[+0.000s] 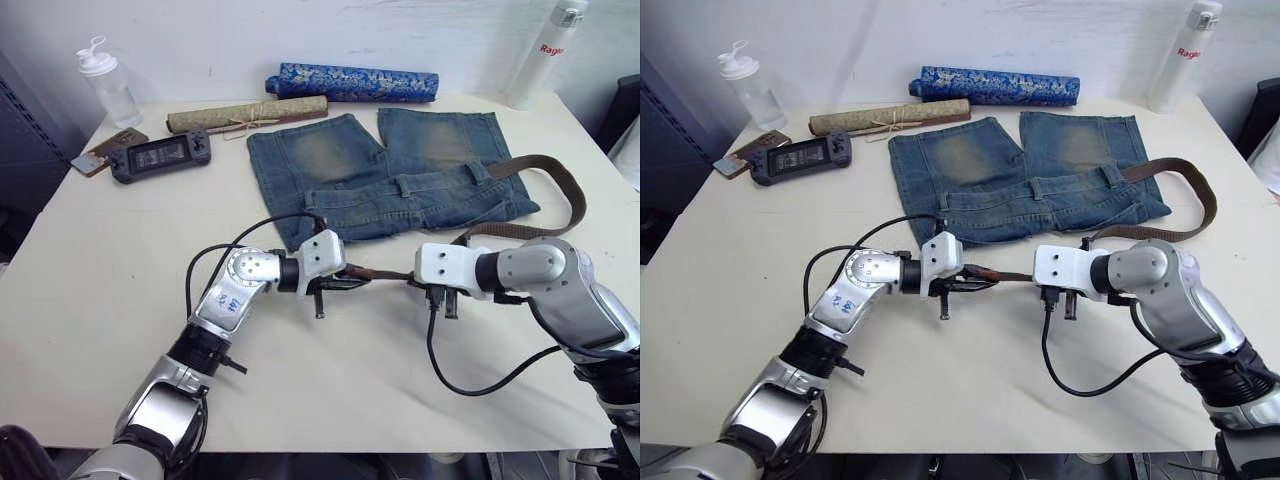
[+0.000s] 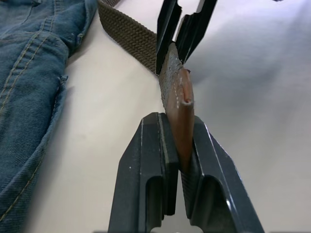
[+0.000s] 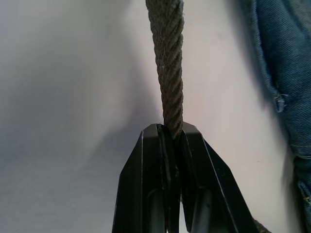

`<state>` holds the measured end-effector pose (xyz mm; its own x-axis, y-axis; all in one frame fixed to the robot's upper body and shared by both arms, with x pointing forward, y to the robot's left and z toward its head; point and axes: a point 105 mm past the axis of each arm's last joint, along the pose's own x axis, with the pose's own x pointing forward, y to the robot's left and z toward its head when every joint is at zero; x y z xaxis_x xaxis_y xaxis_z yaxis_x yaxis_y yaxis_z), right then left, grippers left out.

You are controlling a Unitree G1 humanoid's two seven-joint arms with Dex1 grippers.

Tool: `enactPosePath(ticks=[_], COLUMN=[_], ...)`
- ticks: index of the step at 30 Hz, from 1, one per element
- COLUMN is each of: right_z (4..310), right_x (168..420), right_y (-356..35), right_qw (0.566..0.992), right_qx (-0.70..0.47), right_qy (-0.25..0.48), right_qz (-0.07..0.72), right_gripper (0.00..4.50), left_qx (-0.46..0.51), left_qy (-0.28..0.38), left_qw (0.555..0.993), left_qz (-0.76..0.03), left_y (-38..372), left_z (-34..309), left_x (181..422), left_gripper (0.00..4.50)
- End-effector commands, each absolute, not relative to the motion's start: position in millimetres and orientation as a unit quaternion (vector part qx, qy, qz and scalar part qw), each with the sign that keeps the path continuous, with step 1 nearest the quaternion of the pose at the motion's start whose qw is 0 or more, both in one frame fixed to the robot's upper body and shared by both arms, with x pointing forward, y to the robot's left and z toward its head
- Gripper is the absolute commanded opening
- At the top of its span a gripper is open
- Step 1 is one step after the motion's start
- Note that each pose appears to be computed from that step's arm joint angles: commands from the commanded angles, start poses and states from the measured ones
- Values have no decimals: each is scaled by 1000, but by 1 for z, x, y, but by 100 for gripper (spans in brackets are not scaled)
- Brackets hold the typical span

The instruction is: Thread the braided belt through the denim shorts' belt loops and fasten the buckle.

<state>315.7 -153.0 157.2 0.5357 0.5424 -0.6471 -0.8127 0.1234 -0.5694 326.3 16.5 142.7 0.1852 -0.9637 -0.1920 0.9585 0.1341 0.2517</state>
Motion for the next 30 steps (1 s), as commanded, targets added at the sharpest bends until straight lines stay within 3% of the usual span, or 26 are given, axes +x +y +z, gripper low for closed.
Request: enactPosePath(ticks=[1, 4, 6, 9, 11, 14, 18, 20, 25, 30], right_z=[181, 197, 212, 225, 234, 226, 200, 195, 176, 185], right_x=[316, 322, 322, 319, 315, 285, 230, 221, 244, 268], right_y=[-145, -150, -154, -166, -186, -212, -191, -185, -145, -120], right_qw=[757, 789, 815, 848, 884, 918, 872, 862, 846, 821], right_qx=[-472, -455, -422, -376, -317, -152, 55, 96, 291, 410], right_qy=[84, 53, 30, 16, 22, 72, 122, 126, 90, 37], right_qz=[443, 409, 396, 373, 344, 359, 471, 481, 437, 396], right_gripper=[0, 0, 93, 194, 295, 425, 425, 425, 425, 425], left_qx=[79, 63, 52, 34, 13, -63, -187, -217, -313, -349], left_qy=[-19, -13, -12, -12, -9, -1, 8, 13, 27, 57], left_qw=[752, 751, 750, 751, 754, 761, 760, 752, 704, 679], left_qz=[-654, -657, -659, -660, -656, -645, -622, -622, -637, -644], left_y=[17, 19, 19, 19, 19, 19, 22, 24, 30, 27], left_z=[159, 160, 162, 165, 168, 176, 193, 197, 212, 209], left_x=[322, 321, 320, 320, 322, 325, 330, 328, 314, 301], left_gripper=[1, 1, 0, 0, 0, 0, 0, 0, 0, 0])
